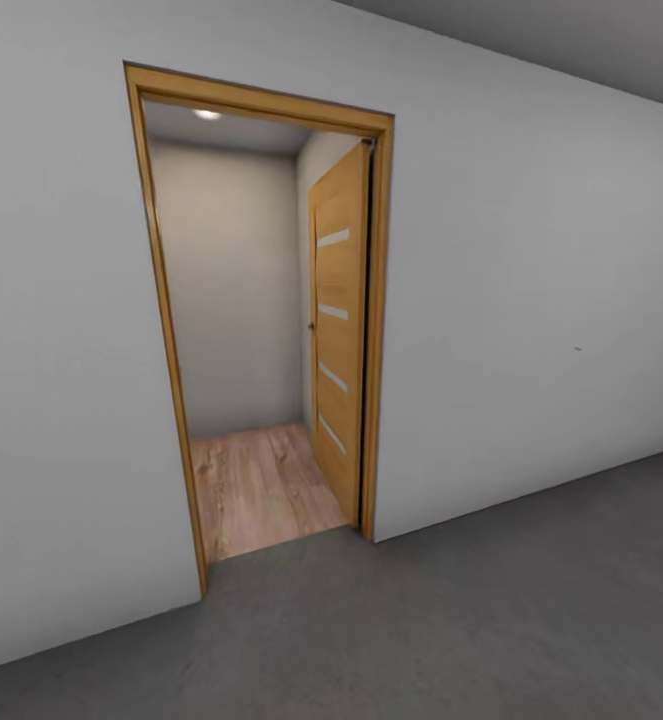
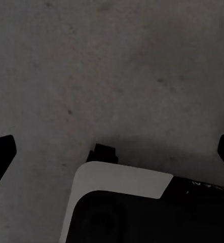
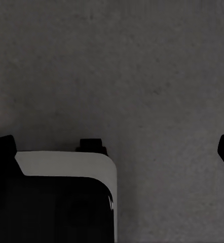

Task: Move the two storage containers from the living room to the garage. In the garage, place one container on the floor and stack the other container on top of it (either order is fine).

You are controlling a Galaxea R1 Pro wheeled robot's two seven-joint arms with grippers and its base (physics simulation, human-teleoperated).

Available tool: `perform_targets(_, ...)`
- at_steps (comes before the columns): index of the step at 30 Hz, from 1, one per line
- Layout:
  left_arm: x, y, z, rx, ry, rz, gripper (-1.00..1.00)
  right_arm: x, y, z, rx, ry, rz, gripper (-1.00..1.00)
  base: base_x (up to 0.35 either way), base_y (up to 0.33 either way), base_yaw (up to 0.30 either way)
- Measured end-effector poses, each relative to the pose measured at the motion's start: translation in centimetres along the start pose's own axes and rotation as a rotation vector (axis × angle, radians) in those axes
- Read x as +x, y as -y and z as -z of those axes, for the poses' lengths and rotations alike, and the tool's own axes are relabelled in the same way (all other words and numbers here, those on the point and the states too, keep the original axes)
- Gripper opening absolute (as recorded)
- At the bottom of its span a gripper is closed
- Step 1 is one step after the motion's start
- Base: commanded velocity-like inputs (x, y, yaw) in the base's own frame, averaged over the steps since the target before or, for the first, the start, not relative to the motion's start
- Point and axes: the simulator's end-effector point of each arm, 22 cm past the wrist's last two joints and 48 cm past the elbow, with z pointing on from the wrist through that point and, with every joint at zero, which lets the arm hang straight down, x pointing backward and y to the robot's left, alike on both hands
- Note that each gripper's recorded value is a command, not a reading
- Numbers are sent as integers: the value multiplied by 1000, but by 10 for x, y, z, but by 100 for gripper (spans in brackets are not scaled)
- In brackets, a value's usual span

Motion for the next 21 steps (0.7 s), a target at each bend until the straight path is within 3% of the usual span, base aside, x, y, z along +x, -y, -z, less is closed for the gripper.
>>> perform_targets(21,0,4,0,10,0,-4,100,1,-14,1,-20,-5,-18,100,324,0,0)
